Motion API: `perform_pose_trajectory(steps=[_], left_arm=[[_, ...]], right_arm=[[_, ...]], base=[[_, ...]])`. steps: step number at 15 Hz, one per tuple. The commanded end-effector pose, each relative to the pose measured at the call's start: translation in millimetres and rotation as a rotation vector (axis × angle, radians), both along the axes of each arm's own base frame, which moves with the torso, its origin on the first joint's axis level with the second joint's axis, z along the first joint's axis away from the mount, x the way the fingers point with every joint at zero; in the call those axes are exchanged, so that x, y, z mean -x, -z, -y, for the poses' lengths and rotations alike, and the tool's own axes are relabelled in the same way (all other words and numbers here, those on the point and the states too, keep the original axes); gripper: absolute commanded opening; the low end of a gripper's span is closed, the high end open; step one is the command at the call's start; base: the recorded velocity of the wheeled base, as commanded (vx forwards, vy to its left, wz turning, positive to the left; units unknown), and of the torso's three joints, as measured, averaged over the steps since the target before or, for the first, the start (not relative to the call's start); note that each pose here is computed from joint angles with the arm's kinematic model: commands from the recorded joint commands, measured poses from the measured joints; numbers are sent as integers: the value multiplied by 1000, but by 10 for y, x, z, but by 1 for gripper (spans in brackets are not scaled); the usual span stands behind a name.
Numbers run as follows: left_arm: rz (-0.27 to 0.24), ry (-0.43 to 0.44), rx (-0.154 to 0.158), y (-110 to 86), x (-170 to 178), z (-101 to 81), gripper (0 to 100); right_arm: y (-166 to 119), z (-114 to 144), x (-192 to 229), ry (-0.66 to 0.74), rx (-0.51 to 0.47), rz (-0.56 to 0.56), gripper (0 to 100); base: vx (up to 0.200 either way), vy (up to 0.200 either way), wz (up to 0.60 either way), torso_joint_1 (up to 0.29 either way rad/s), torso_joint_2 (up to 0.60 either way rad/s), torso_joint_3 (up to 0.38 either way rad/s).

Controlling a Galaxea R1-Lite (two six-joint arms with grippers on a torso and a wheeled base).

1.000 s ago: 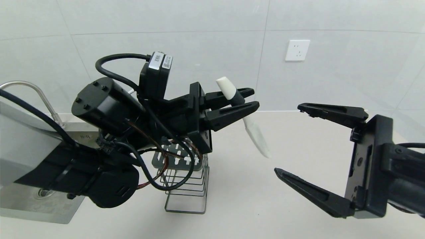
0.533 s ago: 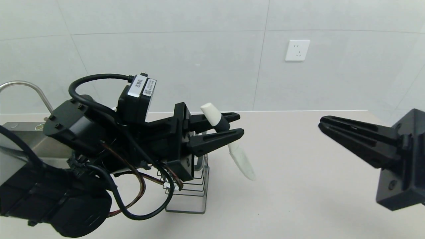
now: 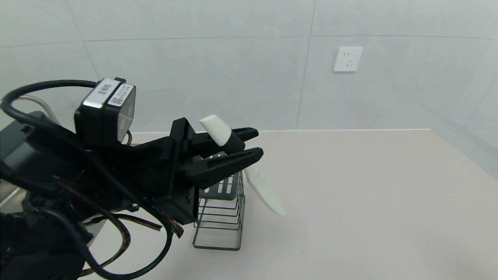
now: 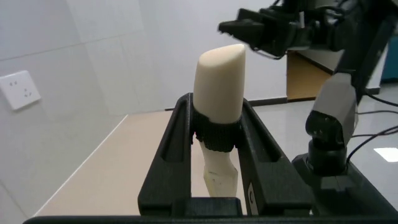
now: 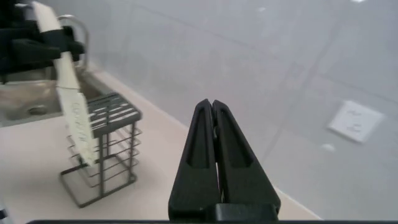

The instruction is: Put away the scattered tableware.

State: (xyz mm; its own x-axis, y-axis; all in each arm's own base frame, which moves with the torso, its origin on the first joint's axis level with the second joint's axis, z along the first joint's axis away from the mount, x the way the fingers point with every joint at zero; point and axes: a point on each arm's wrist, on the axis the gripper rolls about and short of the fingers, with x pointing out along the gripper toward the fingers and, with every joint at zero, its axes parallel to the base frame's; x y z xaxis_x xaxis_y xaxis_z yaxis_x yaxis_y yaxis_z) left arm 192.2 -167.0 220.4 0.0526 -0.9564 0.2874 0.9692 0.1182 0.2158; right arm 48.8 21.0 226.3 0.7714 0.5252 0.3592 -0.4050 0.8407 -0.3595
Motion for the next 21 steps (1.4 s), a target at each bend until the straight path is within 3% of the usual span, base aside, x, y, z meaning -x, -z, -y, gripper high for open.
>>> perform_pose_trajectory(steps=[1, 2, 6, 9, 10, 11, 13, 14, 15, 16, 17, 19, 21], left_arm=[[23, -1, 18, -85, 87, -68, 0], [-6, -40, 7, 2, 158, -163, 0], [44, -82, 47, -144, 243, -326, 0], [51, -142, 48, -300, 173, -433, 0], [59, -187, 32, -478, 113, -490, 0], [76, -218, 6, -590, 93, -516, 0], [94, -273, -77, -748, 85, -534, 0], [94, -273, -77, -748, 85, -534, 0], [94, -343, -98, -807, 93, -456, 0], [90, -353, -94, -816, 99, -440, 0], [93, -363, -92, -837, 83, -429, 0], [88, -369, -98, -827, 8, -401, 0], [121, -384, -119, -784, -46, -386, 0]], right_arm=[[276, 139, 512, 128, -6, 124, 0], [451, 162, 760, 136, -9, 145, 0], [891, 168, 810, 128, -11, 147, 0], [1053, 161, 732, 136, 17, -26, 0], [1194, 163, 688, 165, 36, -170, 0], [1259, 163, 676, 170, 45, -234, 0], [1322, 181, 662, 253, 12, -312, 0], [1322, 181, 662, 253, 12, -312, 0], [1339, 185, 658, 279, -33, -348, 0], [1346, 185, 657, 293, -58, -365, 0], [1446, 170, 696, 395, -93, -404, 0], [1448, 173, 718, 382, -116, -383, 0], [1509, 202, 714, 495, -214, -460, 0]], base=[[0, 0, 0, 0, 0, 0], [0, 0, 0, 0, 0, 0], [0, 0, 0, 0, 0, 0], [0, 0, 0, 0, 0, 0], [0, 0, 0, 0, 0, 0], [0, 0, 0, 0, 0, 0], [0, 0, 0, 0, 0, 0], [0, 0, 0, 0, 0, 0], [0, 0, 0, 0, 0, 0], [0, 0, 0, 0, 0, 0], [0, 0, 0, 0, 0, 0], [0, 0, 0, 0, 0, 0], [0, 0, 0, 0, 0, 0]])
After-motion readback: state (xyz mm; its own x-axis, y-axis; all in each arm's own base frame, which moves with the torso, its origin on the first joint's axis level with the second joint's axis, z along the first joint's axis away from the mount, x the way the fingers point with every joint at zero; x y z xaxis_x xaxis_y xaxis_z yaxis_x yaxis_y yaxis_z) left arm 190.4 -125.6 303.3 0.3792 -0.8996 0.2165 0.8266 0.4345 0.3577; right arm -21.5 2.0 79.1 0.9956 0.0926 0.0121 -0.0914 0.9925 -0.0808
